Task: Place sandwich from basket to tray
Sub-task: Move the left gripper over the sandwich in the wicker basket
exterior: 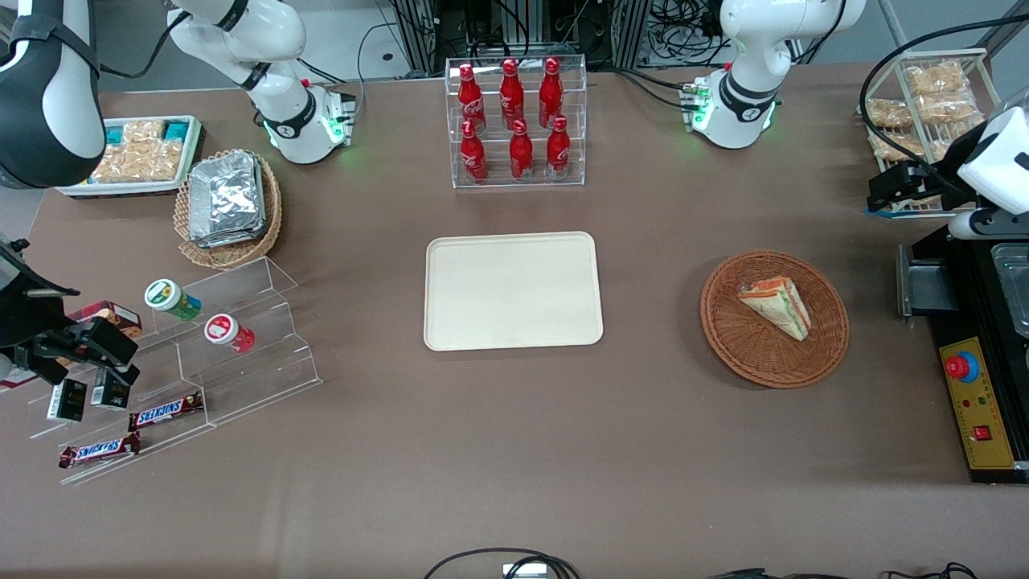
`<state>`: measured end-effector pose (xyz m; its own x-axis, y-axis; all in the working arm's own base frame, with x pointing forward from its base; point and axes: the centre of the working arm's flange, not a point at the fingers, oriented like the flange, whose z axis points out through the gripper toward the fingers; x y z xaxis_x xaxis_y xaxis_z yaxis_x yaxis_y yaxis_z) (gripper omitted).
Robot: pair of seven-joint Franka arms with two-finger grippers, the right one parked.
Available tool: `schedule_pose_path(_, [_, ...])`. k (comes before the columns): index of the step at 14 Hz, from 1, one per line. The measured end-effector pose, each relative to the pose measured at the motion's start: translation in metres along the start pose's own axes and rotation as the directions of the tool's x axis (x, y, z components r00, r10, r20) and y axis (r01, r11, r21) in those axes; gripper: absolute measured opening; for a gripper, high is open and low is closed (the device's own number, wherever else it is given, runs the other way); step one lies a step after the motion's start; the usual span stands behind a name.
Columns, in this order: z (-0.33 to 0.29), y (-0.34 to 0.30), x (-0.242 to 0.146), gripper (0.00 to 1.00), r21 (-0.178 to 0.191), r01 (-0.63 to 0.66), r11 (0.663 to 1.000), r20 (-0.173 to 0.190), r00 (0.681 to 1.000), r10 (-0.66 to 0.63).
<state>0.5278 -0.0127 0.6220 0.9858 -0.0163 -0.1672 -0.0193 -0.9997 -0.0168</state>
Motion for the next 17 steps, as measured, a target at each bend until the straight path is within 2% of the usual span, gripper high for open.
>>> schedule_pose_path(5, [0.002, -0.001, 0.001, 1.0, 0.001, 0.0, 1.0, 0.005, 1.0, 0.0])
schedule_pose_path(9, [0.029, -0.006, 0.011, 1.0, 0.017, 0.02, 1.0, 0.032, 0.999, -0.02])
schedule_pose_path(13, [0.097, -0.007, 0.03, 1.0, 0.021, 0.126, 0.992, 0.021, 0.992, -0.127])
schedule_pose_path(17, [0.144, -0.014, 0.037, 1.0, 0.015, 0.262, 0.965, -0.003, 0.965, -0.262])
